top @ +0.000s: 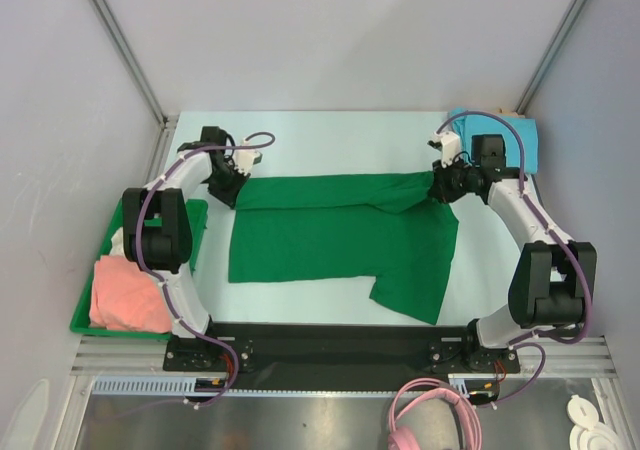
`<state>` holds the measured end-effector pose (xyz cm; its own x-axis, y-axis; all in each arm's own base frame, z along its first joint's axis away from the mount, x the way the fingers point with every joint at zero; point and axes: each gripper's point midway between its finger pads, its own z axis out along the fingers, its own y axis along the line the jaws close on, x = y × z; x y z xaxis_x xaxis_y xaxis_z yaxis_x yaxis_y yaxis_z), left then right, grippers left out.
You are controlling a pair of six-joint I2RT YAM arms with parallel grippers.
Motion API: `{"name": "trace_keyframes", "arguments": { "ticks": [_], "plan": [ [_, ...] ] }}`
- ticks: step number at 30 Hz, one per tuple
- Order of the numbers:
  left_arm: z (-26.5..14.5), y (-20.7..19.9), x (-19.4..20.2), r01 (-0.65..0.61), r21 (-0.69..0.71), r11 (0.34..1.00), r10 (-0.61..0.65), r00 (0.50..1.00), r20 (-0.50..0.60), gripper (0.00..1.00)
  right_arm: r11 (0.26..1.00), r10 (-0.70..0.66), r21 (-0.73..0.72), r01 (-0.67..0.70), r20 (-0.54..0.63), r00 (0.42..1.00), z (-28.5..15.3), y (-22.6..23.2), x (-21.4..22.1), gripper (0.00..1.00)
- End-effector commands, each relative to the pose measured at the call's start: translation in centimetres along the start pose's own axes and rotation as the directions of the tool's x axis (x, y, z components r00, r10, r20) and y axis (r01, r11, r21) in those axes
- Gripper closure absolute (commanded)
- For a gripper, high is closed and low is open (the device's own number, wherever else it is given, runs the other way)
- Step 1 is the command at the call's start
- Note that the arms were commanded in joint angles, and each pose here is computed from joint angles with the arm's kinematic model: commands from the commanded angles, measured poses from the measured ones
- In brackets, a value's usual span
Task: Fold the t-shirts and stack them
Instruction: Fold the tshirt
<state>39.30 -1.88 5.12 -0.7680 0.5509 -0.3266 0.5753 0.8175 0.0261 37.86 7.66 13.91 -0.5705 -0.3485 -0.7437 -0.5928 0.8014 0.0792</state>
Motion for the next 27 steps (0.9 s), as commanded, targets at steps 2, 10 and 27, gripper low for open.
{"name": "trace_keyframes", "arguments": {
  "ticks": [2, 10, 27],
  "plan": [
    [-0.5, 0.3, 0.3, -0.023, -0.007, 1.000, 0.023, 1.000, 0.004, 1.00, 1.000, 0.010, 0.021, -0.011, 0.023, 1.000, -1.3, -0.9, -0.2, 1.00],
    [-0.2, -0.1, 0.9, -0.026, 0.001, 1.000, 0.026, 1.000, -0.013, 1.00, 1.000, 0.005, 0.021, -0.005, 0.005, 1.000, -1.4, -1.0, 0.6, 1.00],
    [-0.9, -0.1, 0.7, -0.012, -0.019, 1.000, 0.012, 1.000, 0.009, 0.52, 1.000, 0.011, -0.004, -0.011, -0.005, 1.000, -0.8, -0.4, 1.0, 1.00]
  ]
}}
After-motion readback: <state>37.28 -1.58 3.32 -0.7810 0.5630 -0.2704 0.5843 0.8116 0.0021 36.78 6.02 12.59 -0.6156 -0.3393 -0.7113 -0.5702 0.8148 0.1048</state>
